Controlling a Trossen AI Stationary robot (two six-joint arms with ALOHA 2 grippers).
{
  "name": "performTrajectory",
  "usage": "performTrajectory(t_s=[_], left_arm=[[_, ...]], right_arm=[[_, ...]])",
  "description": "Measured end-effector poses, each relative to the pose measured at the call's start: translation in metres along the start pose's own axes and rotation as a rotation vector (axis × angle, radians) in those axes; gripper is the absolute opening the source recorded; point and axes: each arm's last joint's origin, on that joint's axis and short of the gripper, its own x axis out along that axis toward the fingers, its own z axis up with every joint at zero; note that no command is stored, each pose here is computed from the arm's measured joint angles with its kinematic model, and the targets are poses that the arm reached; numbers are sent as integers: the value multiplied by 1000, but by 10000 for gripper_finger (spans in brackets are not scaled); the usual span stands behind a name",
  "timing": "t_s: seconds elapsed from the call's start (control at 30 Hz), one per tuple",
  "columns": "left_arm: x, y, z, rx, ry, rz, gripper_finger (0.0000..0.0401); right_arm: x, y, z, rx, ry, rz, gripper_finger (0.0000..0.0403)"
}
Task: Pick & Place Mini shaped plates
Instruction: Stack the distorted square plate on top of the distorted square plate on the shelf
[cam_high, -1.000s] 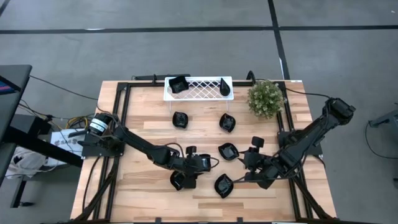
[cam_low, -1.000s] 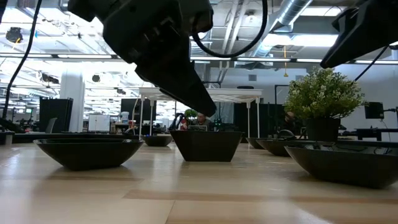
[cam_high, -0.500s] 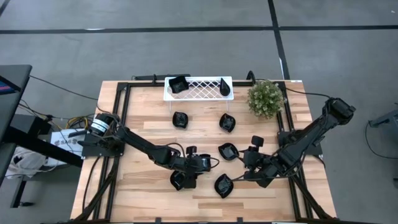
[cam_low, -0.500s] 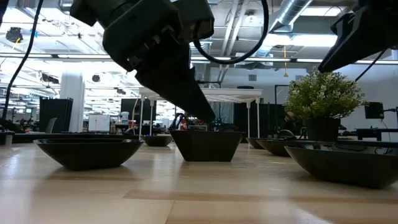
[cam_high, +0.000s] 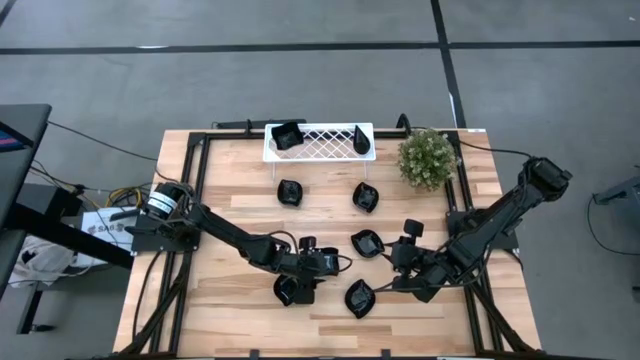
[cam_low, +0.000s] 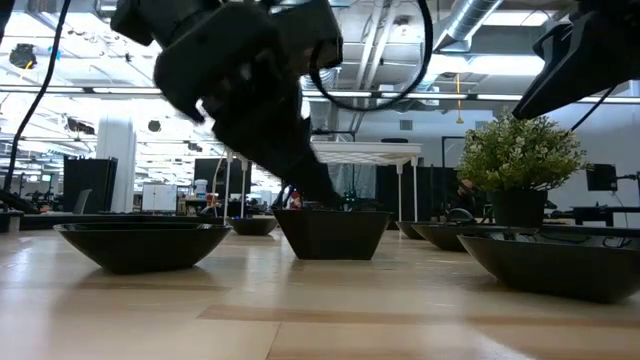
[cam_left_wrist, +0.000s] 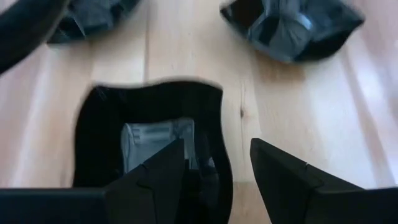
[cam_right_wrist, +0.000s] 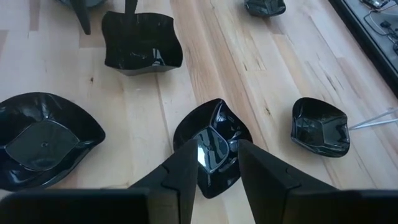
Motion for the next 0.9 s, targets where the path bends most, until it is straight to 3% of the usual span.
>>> performTrajectory(t_s=[0.63, 0.9], left_arm=[[10, -2, -5, -5, 29, -12, 186], [10, -2, -5, -5, 28, -12, 137]], right_arm=[[0, 0, 0, 4, -3, 2, 111], [0, 1, 1, 9, -7, 7, 111]])
